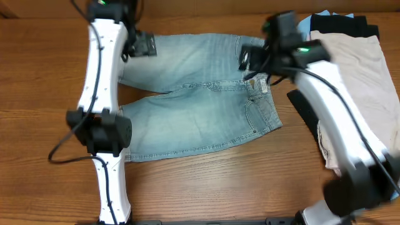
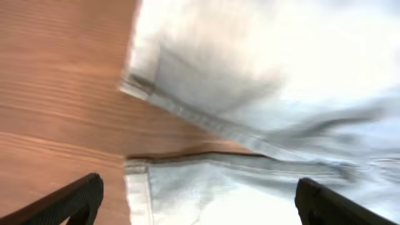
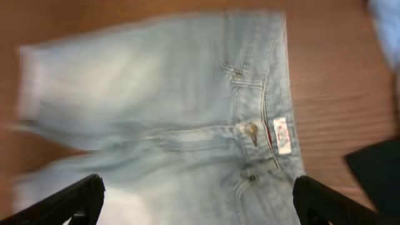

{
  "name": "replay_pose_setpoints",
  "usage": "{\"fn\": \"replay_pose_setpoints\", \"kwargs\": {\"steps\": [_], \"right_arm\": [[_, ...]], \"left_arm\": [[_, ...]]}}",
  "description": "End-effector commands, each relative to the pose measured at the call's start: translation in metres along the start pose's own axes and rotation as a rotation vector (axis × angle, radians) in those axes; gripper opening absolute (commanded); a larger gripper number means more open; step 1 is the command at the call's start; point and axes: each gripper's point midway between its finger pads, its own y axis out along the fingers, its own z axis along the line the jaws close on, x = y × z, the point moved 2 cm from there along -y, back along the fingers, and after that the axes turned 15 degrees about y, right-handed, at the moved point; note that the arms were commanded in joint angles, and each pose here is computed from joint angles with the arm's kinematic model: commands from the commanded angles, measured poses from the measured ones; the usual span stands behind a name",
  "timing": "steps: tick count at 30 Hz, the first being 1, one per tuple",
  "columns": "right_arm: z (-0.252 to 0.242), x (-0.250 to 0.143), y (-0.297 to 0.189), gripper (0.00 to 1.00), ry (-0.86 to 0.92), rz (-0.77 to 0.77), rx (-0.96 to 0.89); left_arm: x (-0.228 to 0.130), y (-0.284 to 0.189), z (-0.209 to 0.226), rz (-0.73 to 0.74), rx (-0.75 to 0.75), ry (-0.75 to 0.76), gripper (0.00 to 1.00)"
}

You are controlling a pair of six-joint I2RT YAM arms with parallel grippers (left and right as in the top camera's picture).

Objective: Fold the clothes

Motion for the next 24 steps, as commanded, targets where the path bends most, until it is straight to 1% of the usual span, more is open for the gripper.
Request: {"fn": "replay_pose_setpoints", "kwargs": {"steps": [1, 4, 6, 7, 10, 12, 15, 17, 18, 20, 22, 23, 24], "right_arm": [[0.019, 0.008, -0.096, 1.00, -0.006, -0.133, 0.136], [0.014, -0.007, -0.134, 1.00, -0.042, -0.141, 0.161], [0.005, -0.020, -0.147, 1.00, -0.088, -0.122, 0.141], [-0.004, -0.027, -0.153, 1.00, -0.084, -0.111, 0.104], [-0.030, -0.041, -0.156, 1.00, 0.001, -0.079, -0.023], [-0.052, -0.048, -0.152, 1.00, 0.112, -0.068, -0.143], [-0.081, -0.054, -0.139, 1.00, 0.277, -0.095, -0.297], [-0.099, -0.059, -0.127, 1.00, 0.375, -0.125, -0.385], [-0.107, -0.062, -0.119, 1.00, 0.413, -0.137, -0.422], [-0.115, -0.068, -0.099, 1.00, 0.426, -0.129, -0.447], [-0.121, -0.074, -0.078, 1.00, 0.431, -0.123, -0.453], [-0.123, -0.076, -0.072, 1.00, 0.442, -0.124, -0.454], [-0.126, -0.081, -0.057, 1.00, 0.455, -0.117, -0.449]], "left_arm": [[0.007, -0.099, -0.024, -0.251, -0.184, 0.023, 1.00], [-0.006, -0.146, -0.027, -0.340, -0.215, 0.029, 1.00], [-0.018, -0.167, -0.030, -0.369, -0.216, 0.044, 1.00], [-0.027, -0.177, -0.033, -0.374, -0.209, 0.055, 1.00], [-0.059, -0.189, -0.038, -0.335, -0.178, 0.062, 1.00], [-0.092, -0.187, -0.038, -0.267, -0.133, -0.017, 1.00], [-0.142, -0.168, -0.022, -0.175, 0.034, -0.222, 1.00], [-0.184, -0.147, -0.004, -0.131, 0.175, -0.459, 1.00], [-0.199, -0.138, 0.001, -0.115, 0.211, -0.554, 1.00], [-0.248, -0.109, 0.015, -0.069, 0.306, -0.859, 1.00], [-0.279, -0.084, 0.020, -0.047, 0.362, -1.059, 1.00], [-0.287, -0.076, 0.021, -0.044, 0.375, -1.101, 1.00], [-0.303, -0.055, 0.021, -0.038, 0.397, -1.174, 1.00]]}}
